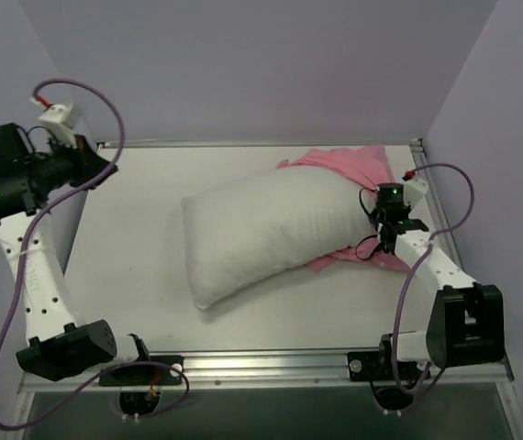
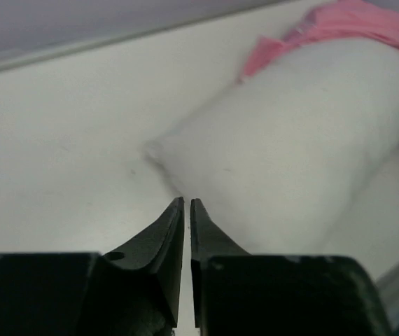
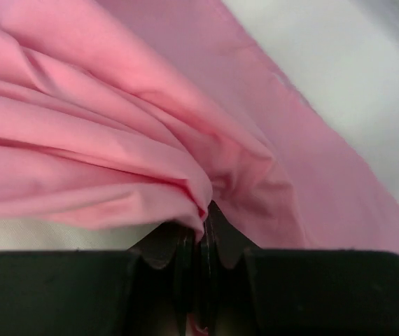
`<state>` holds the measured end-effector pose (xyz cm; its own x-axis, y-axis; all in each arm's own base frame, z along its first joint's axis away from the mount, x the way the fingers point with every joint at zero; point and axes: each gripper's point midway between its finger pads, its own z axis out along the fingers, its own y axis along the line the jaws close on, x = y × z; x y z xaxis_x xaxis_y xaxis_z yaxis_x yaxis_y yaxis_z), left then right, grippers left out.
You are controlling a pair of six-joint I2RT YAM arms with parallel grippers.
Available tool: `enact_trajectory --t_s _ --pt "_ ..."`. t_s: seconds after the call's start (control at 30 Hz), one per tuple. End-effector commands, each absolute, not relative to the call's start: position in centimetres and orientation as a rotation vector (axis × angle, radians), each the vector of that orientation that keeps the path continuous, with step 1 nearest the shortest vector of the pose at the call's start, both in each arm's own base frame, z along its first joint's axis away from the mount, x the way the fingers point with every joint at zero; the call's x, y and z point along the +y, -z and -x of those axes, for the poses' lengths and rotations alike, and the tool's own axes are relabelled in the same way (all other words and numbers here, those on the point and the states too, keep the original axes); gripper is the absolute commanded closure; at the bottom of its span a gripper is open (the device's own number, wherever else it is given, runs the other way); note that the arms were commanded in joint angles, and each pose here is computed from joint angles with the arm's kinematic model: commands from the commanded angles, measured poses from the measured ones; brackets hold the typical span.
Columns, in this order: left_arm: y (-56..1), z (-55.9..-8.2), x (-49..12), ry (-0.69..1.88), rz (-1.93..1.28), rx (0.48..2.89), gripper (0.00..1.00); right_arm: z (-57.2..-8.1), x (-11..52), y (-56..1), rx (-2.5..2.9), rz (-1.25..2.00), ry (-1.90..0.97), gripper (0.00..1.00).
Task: Remove the pillowcase from the pillow
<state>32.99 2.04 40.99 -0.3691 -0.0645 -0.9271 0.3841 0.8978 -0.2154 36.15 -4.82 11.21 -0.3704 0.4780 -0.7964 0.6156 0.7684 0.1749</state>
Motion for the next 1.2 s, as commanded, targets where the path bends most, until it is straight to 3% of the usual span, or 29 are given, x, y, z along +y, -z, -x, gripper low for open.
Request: enact_trajectory --t_s 0.0,0.1,0.13,0.17,0.4,0.43,0.47,0.6,0.73,1.0,1.03,1.07,1.1,1.17 --pt "-35.4 -31.8 -2.1 0.418 -0.46 2.04 0.81 -36.1 2.4 -11.7 2.114 -0.737 -0.089 1.0" --pt "-32.2 -30.6 -7.5 0.47 -0.712 2.083 0.47 -35.7 3.8 -12.5 2.091 -0.737 -0.169 1.0" --pt "-30.8 -30.0 -8.4 0.448 -0.808 2.094 0.19 -35.6 3.9 -12.7 2.091 -0.733 -0.179 1.0" --pt "-30.1 -28.7 -11.9 0.482 -0.966 2.056 0.05 -35.7 3.9 -13.1 2.084 -0.727 -0.181 1.0" --pt "-23.1 -27.5 -18.2 0.208 -1.419 1.987 0.06 -35.8 4.3 -13.5 2.115 -0.655 -0.174 1.0" --pt "-21.9 -28.0 -18.4 0.147 -1.46 1.994 0.06 -35.8 4.3 -13.4 2.116 -0.654 -0.176 1.0" --pt "-20.1 -29.3 -18.8 -0.073 -1.539 1.942 0.06 -35.6 4.4 -13.4 2.117 -0.652 -0.178 1.0" --pt "-19.8 -32.5 -19.8 -0.302 -1.496 1.868 0.06 -35.4 4.5 -13.0 2.13 -0.647 -0.178 1.0" --pt "-19.0 -34.5 -21.1 -0.328 -1.472 1.873 0.06 -35.2 4.6 -12.5 2.143 -0.648 -0.184 1.0" --pt "-7.8 -34.2 -19.2 -0.297 -1.572 2.081 0.03 -35.5 4.8 -12.7 2.15 -0.619 -0.193 1.0" --pt "-7.4 -34.6 -18.4 -0.256 -1.523 2.138 0.21 -35.6 4.7 -12.7 2.151 -0.617 -0.19 1.0" --pt "-6.9 -34.7 -18.2 -0.224 -1.505 2.172 0.5 -35.6 4.5 -12.8 2.151 -0.616 -0.181 1.0" --pt "-7.1 -35.0 -18.0 -0.205 -1.47 2.192 0.97 -35.7 4.2 -13.0 2.142 -0.621 -0.174 1.0" --pt "-8.4 -35.9 -17.0 -0.186 -1.368 2.2 0.98 -35.7 3.5 -13.1 2.137 -0.627 -0.165 1.0"
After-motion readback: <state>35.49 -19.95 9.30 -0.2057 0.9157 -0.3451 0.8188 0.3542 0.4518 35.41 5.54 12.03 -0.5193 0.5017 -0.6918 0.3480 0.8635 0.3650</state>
